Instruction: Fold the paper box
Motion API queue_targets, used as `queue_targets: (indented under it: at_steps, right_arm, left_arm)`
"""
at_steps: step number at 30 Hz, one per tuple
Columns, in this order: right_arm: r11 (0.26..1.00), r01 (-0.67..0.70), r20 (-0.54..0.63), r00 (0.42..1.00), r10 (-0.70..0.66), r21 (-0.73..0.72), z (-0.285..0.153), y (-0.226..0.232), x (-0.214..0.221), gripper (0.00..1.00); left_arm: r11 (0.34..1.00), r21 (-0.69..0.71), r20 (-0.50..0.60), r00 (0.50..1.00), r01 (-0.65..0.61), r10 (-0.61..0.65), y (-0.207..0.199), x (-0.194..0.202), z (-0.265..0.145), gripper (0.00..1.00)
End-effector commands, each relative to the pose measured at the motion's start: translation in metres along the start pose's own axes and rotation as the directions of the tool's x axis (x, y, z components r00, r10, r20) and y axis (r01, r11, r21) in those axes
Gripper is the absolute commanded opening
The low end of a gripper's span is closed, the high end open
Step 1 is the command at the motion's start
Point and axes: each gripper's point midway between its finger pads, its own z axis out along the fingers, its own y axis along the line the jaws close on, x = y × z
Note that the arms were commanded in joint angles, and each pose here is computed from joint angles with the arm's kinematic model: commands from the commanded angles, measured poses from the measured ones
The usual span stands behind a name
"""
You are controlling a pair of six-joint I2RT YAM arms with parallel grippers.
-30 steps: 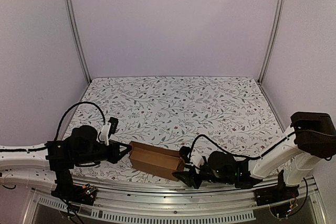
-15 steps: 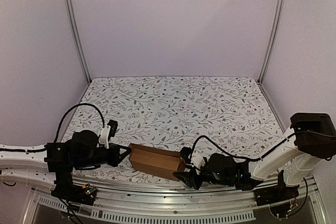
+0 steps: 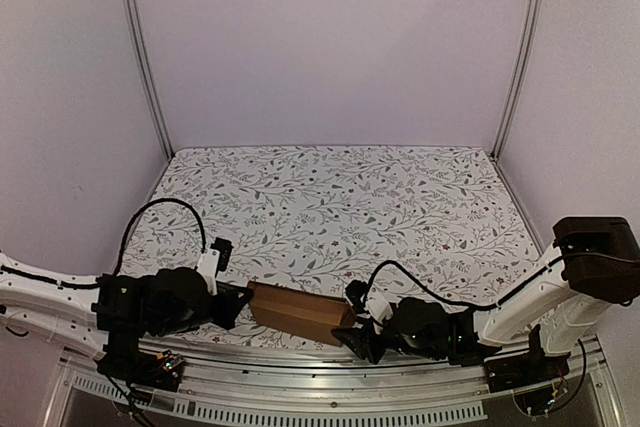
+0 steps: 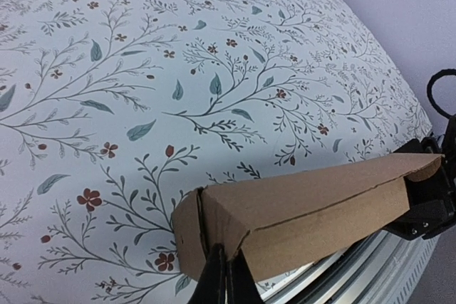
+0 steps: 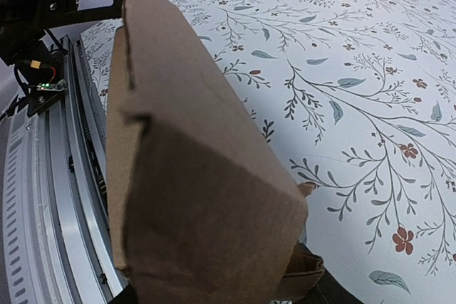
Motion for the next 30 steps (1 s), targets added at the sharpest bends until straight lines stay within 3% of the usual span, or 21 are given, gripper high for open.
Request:
queue_targets:
  at_steps: [1, 9, 21, 22, 30]
  right_arm:
    - [0.970, -0.092, 0.047, 0.995, 0.083, 0.224, 0.002, -0.046, -0.003, 0.29]
    - [0.973, -0.109, 0.061, 0.993, 0.099, 0.203, -0.002, -0.041, -0.011, 0.61]
    - [0.994, -0.037, 0.005, 0.999, 0.036, 0.099, -0.028, -0.015, -0.043, 0.84]
    - [0.996, -0.026, -0.007, 1.000, 0.027, 0.091, -0.031, -0.014, -0.044, 0.96]
    - [0.994, 0.019, -0.054, 0.998, -0.014, 0.106, -0.068, -0.022, -0.051, 0.99]
  left_arm:
    - [0.994, -0.053, -0.202, 0.975, -0.100, 0.088, 0.016, 0.056, -0.004, 0.00]
    - [0.988, -0.092, -0.188, 0.976, -0.128, 0.109, 0.014, 0.051, -0.006, 0.00]
    - [0.975, -0.182, -0.151, 0.984, -0.124, 0.097, 0.013, 0.032, -0.009, 0.00]
    - [0.973, -0.192, -0.150, 0.984, -0.125, 0.097, 0.013, 0.030, -0.009, 0.00]
    - [0.963, -0.243, -0.145, 0.986, -0.115, 0.081, 0.011, 0.025, -0.007, 0.00]
